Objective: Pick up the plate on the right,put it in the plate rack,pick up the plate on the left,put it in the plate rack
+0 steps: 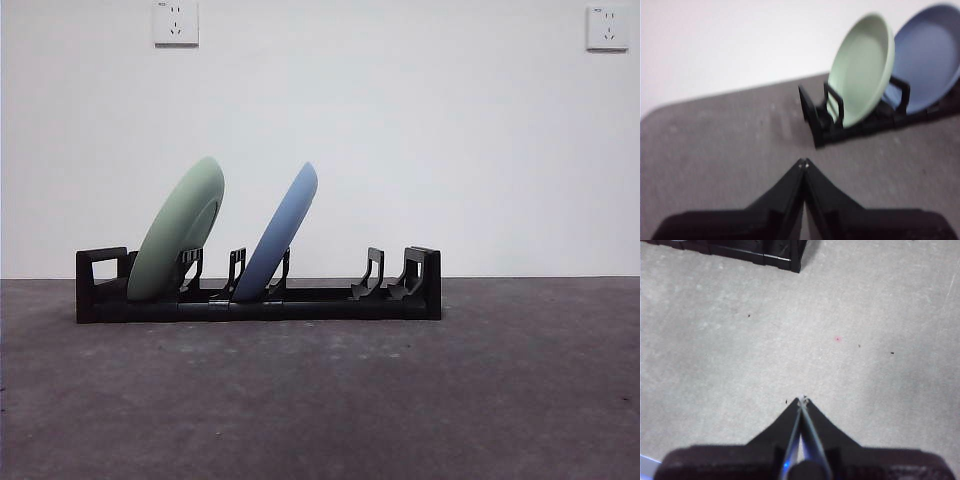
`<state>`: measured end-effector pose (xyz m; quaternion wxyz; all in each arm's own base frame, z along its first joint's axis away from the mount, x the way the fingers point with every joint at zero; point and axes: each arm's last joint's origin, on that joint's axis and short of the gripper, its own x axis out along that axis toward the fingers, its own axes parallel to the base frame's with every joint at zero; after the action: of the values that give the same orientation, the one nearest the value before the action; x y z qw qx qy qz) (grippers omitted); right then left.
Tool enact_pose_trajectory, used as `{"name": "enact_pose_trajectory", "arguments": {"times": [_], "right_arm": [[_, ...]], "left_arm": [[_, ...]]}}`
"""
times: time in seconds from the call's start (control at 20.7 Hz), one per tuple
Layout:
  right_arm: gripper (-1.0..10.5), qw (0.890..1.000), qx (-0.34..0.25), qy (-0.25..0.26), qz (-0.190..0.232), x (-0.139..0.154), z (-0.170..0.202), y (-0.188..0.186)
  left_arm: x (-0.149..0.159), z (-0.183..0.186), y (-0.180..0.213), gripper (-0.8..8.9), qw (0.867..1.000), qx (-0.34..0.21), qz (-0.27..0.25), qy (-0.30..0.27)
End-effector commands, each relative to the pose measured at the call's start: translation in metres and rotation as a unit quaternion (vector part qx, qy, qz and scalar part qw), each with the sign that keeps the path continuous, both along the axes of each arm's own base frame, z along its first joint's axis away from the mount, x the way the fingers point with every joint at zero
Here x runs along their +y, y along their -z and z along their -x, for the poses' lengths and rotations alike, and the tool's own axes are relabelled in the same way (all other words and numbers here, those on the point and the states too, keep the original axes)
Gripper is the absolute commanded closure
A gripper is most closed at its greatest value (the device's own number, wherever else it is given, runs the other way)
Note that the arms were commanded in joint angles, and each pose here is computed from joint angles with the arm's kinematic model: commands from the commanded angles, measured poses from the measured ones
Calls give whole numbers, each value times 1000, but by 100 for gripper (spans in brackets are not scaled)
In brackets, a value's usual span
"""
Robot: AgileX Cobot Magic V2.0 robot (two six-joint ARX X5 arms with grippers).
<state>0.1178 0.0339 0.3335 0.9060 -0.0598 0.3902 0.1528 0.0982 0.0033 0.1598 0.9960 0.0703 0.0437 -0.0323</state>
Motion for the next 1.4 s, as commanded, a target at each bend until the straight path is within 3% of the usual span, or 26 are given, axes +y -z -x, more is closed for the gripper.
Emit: {"name": "enact_pose_trajectory", "arguments": {"times": [0.05,0.24,0.97,1.06,1.16,1.26,1.4], "right_arm": [[945,1000,6,4,1,1,-3,3],[945,1000,15,5,4,2,-7,5],[945,999,30,5,9,4,-14,9],[945,999,-10,14,35,-2,-8,3],[945,996,-84,40,13,-9,0,-9],[945,982,-175,65,-32,-18,13,-18],[945,954,-274,112,-44,-29,31,-7]], "left_arm": [[0,2,10,817,999,37,13,-3],[0,2,9,817,999,34,39,-1],[0,1,11,817,998,43,39,-2],[0,1,11,817,998,43,39,-2],[0,1,11,817,998,43,39,-1],[0,1,11,817,998,43,39,-2],[0,1,11,817,998,43,39,-2]]}}
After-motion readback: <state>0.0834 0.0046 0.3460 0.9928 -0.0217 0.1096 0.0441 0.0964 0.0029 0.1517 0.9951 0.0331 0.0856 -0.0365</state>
